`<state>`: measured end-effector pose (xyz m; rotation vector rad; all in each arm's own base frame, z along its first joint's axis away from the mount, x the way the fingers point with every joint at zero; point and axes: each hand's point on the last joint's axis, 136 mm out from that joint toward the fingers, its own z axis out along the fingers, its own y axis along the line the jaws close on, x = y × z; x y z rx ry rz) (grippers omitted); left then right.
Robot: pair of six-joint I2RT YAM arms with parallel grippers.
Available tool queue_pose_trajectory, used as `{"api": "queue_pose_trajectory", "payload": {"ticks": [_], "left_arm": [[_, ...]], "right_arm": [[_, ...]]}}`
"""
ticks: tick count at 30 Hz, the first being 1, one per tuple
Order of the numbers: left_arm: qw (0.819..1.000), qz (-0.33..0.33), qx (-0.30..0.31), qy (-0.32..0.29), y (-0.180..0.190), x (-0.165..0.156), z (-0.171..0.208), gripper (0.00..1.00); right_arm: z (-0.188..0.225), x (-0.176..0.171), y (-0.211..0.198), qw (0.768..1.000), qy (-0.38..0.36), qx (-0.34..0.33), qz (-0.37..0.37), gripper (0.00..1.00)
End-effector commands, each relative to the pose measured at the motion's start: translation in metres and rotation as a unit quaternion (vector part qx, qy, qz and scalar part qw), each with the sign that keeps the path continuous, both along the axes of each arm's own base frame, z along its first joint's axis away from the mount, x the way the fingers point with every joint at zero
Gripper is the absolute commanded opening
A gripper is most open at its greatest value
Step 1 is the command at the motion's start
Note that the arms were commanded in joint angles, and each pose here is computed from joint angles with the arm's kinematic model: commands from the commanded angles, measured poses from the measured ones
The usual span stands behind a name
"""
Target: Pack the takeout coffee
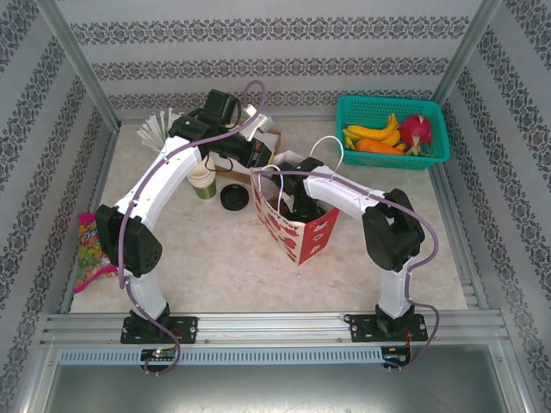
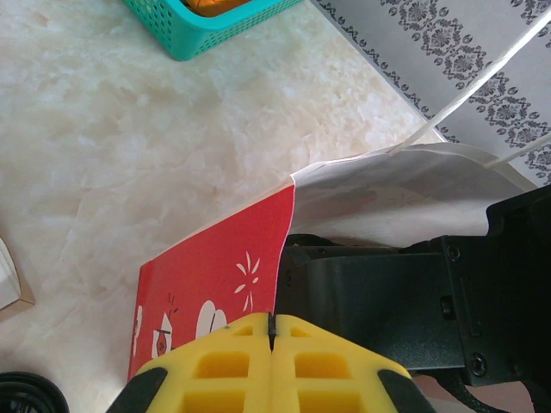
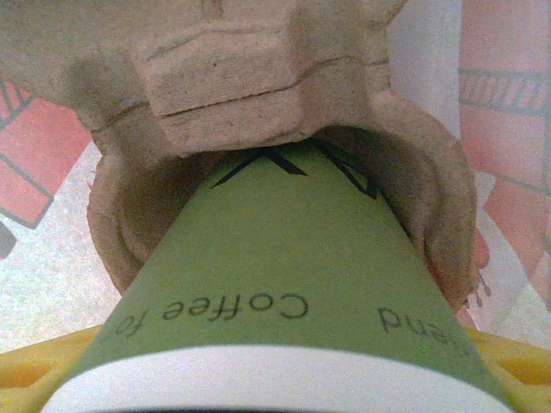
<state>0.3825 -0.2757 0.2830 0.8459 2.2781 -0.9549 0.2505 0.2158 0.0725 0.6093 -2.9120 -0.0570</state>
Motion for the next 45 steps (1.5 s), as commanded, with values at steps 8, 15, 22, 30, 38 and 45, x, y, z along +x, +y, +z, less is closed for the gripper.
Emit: {"api": "queue_pose_trajectory", "payload": {"ticks": [8, 15, 22, 30, 38, 45], "left_arm": [[1.000, -0.002, -0.006, -0.012, -0.001, -0.001, 0.009, 0.00], [1.000, -0.003, -0.004, -0.008, 0.000, -0.002, 0.007, 0.00], [1.000, -0.004, 0.000, -0.004, 0.001, -0.004, 0.004, 0.00], [1.000, -0.005, 0.000, -0.004, 0.000, -0.005, 0.004, 0.00], [1.000, -0.009, -0.007, -0.003, -0.002, -0.005, 0.007, 0.00], [1.000, -0.007, -0.004, -0.001, -0.001, -0.008, 0.008, 0.00]], "right_arm": [[0.012, 0.023, 0.000, 0.998, -0.063, 0.017, -0.021, 0.74], [0.033, 0.022, 0.000, 0.997, -0.074, 0.024, -0.026, 0.84], [0.053, 0.025, 0.002, 0.995, -0.088, 0.033, -0.020, 0.91], [0.071, 0.027, 0.004, 0.994, -0.103, 0.036, -0.011, 0.98], [0.090, 0.035, 0.005, 0.989, -0.135, 0.047, -0.021, 0.98], [0.125, 0.042, 0.009, 0.981, -0.174, 0.080, -0.040, 0.98]]}}
